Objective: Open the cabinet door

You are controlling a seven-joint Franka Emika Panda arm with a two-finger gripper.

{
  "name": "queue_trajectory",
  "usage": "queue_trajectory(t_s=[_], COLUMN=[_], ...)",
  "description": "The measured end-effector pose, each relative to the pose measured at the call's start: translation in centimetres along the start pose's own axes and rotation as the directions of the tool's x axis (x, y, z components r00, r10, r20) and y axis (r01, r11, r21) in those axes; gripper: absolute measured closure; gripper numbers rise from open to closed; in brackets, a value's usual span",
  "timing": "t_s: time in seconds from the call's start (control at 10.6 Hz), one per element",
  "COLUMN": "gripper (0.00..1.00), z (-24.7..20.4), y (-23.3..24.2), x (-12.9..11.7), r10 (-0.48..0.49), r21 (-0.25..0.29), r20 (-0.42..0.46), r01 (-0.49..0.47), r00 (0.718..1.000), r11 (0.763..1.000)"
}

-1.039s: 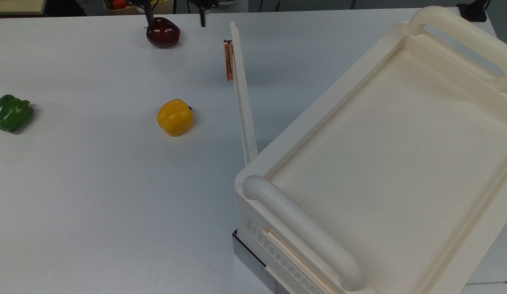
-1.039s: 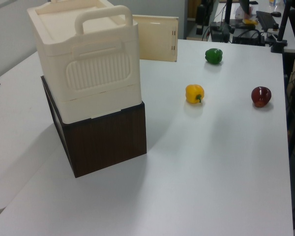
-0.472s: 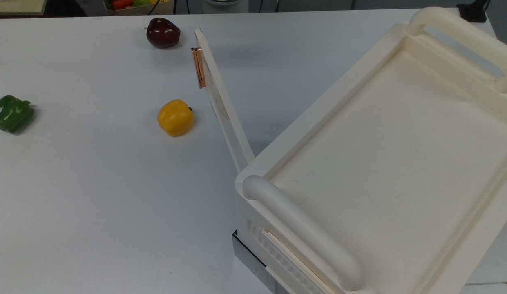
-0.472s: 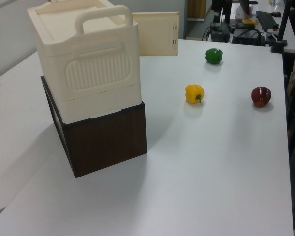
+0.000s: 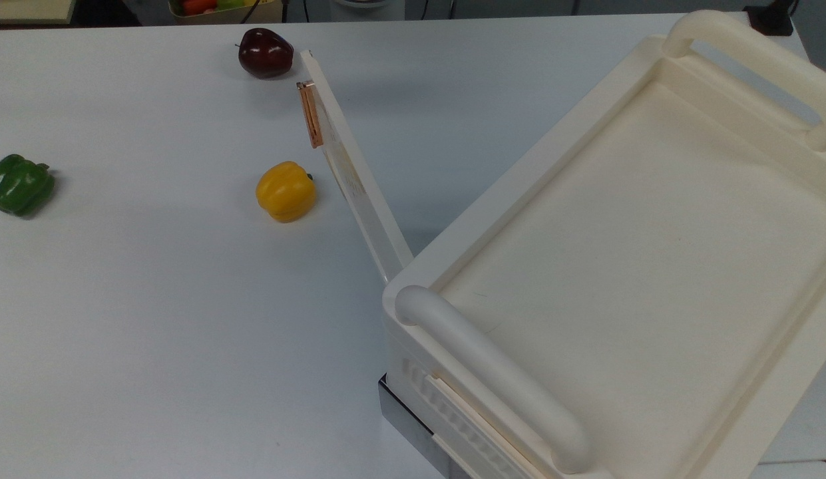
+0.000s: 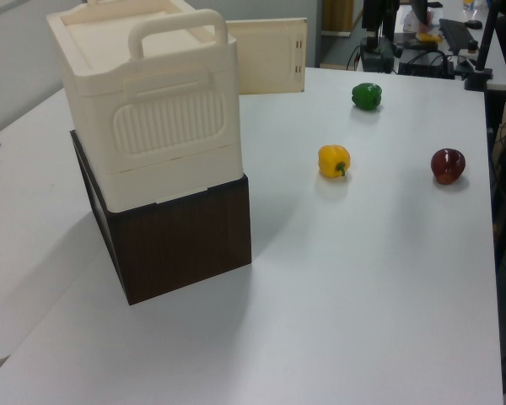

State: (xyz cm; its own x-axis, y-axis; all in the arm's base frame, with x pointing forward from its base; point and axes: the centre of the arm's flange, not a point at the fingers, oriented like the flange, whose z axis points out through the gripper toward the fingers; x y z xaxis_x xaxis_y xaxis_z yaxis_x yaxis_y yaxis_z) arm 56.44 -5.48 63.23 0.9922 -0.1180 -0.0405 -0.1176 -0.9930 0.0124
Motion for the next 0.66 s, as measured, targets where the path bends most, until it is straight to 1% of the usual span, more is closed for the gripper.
queue_trajectory(t_s=[0.28, 0.66], gripper=[0.0, 0.0], z=[-0.3, -0.3], y=[2.3, 2.4], x=[-0.1, -0.1], r10=[0.041, 0.042], r21=[0.002, 0.002], r20=[-0.006, -0.007], r01=[-0.041, -0.042], r00=[0.999, 0.999], r11=[0.999, 0.999])
